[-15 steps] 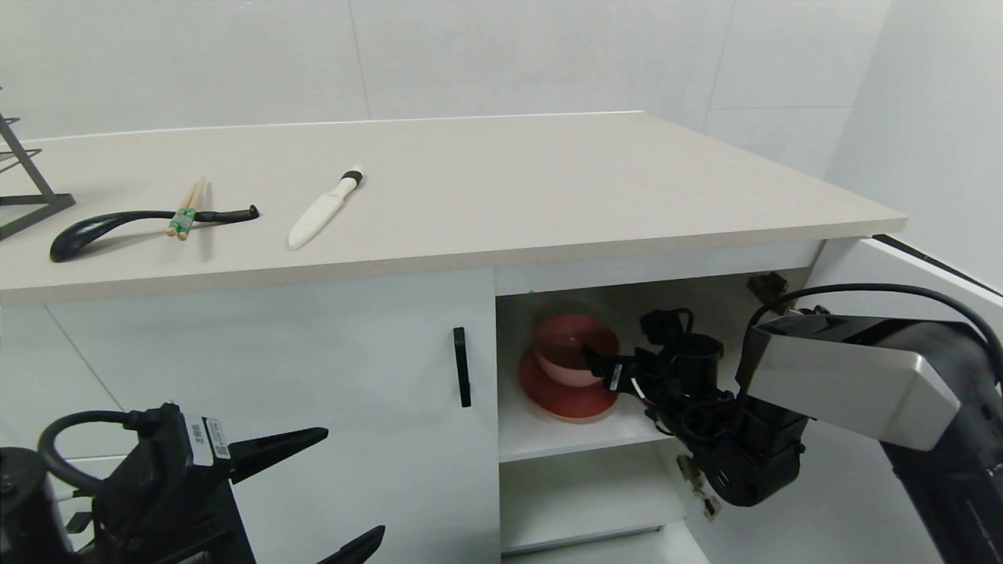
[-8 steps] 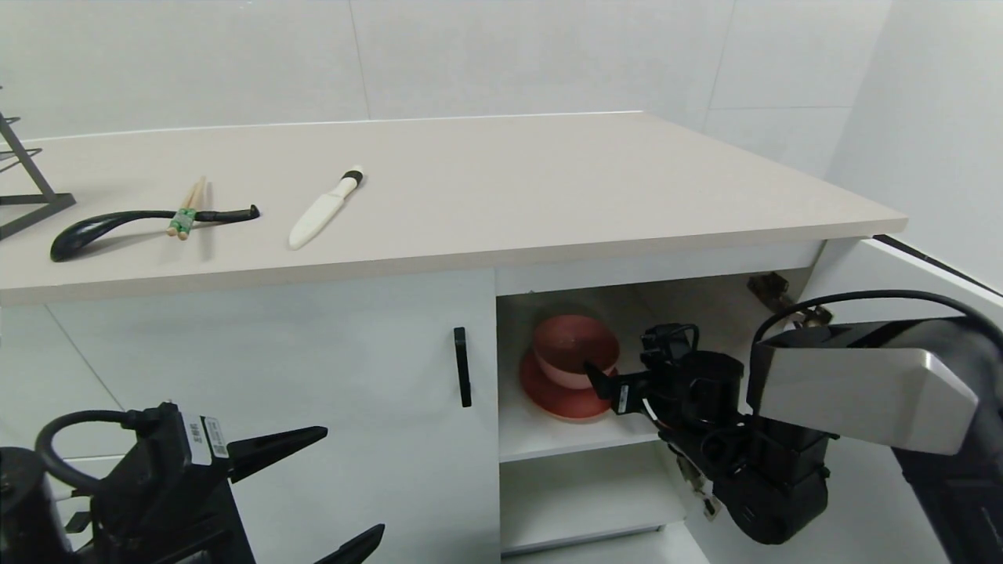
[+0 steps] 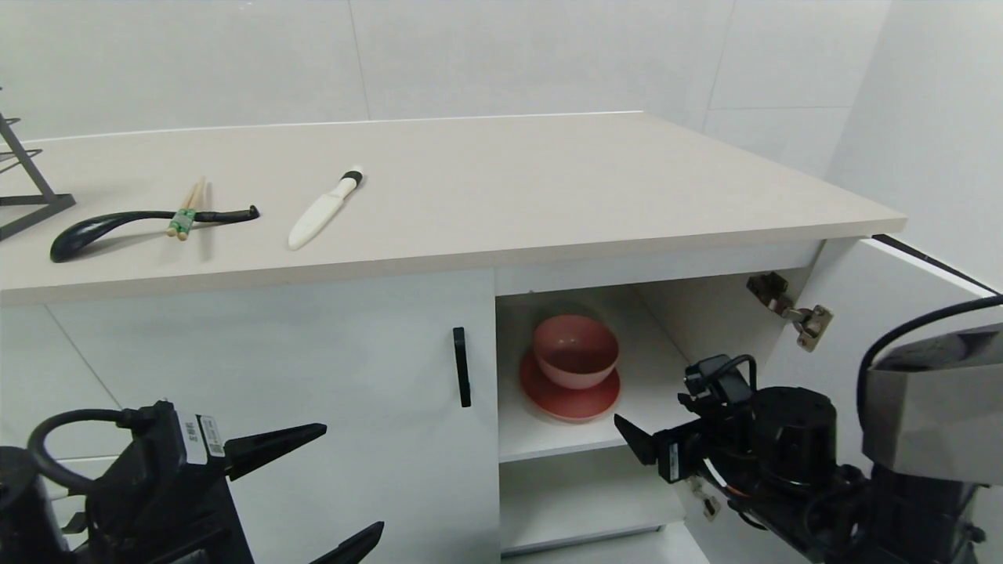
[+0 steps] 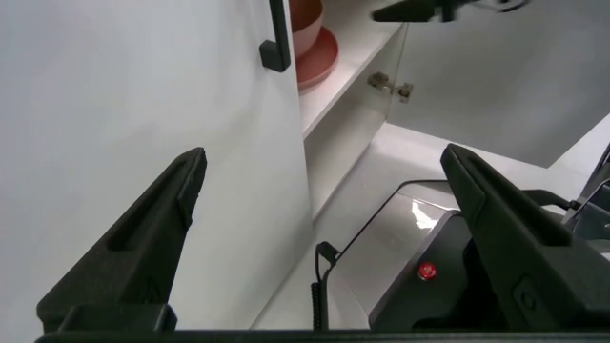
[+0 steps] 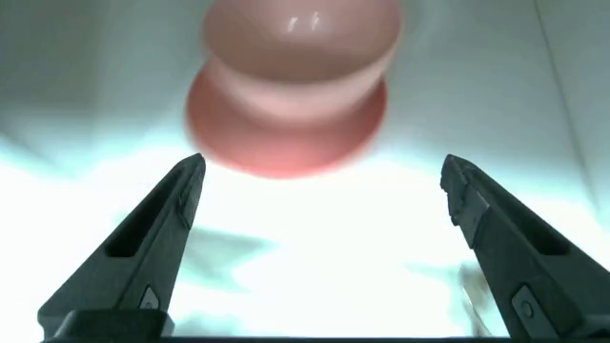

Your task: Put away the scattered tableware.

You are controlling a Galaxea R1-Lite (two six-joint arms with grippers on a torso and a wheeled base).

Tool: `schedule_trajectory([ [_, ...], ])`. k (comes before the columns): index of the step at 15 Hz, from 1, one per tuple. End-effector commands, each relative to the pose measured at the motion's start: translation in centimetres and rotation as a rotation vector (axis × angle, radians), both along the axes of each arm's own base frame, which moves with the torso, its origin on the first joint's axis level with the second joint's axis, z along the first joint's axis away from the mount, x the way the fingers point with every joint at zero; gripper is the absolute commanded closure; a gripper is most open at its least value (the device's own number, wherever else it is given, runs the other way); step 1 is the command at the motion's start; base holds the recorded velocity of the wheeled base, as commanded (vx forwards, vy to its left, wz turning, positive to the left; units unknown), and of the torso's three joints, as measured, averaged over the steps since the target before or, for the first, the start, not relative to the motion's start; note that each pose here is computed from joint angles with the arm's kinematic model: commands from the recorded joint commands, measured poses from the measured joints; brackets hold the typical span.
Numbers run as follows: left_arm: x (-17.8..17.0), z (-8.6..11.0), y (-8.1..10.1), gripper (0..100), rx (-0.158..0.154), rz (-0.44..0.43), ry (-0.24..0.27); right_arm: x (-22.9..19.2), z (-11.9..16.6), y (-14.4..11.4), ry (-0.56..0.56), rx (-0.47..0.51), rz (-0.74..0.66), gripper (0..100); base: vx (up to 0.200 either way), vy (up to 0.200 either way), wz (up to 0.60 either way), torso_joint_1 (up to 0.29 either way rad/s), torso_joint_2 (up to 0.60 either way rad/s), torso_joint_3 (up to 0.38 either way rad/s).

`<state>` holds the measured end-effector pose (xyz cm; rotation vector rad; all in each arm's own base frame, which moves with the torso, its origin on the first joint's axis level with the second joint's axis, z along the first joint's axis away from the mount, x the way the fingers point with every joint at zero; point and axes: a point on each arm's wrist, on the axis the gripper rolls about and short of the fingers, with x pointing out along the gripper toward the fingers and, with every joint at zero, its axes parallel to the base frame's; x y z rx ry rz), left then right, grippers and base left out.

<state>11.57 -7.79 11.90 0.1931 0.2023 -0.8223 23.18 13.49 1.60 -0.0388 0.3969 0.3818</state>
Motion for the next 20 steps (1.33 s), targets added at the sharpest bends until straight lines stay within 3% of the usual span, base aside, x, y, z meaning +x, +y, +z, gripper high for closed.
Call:
schedule_trajectory([
  [1,0.0,0.0,0.0,0,0.000,0.000,0.000,-3.4,3.2,-0.3,-0.058,0.025,0.064,0,0.000,0.000,0.00,0.000,0.00,0.000],
  [5,0.0,0.2,0.0,0,-0.009,-0.003,-0.014,-6.6,5.9,-1.7,-0.150,0.006,0.028,0,0.000,0.000,0.00,0.000,0.00,0.000],
  [8,0.1,0.4,-0.2,0,-0.017,-0.007,-0.023,-7.3,8.0,-2.2,-0.239,0.062,0.003,0,0.000,0.000,0.00,0.000,0.00,0.000],
  [11,0.1,1.0,-0.2,0,-0.056,-0.007,-0.083,-8.5,10.5,-3.2,-0.341,0.137,-0.004,0,0.000,0.000,0.00,0.000,0.00,0.000],
  [13,-0.4,1.2,0.1,0,-0.082,-0.007,-0.118,-9.7,11.1,-3.8,-0.332,0.132,0.008,0,0.000,0.000,0.00,0.000,0.00,0.000],
  [17,-0.7,1.3,0.5,0,-0.079,0.054,-0.133,-12.8,12.3,-6.1,-0.325,0.130,0.016,0,-0.150,0.000,0.00,0.004,0.00,0.003],
  [20,-0.8,1.4,1.0,0,-0.071,0.158,-0.138,-15.4,11.5,-8.2,-0.240,0.063,0.009,0,-0.200,0.000,0.00,0.001,0.00,0.001],
])
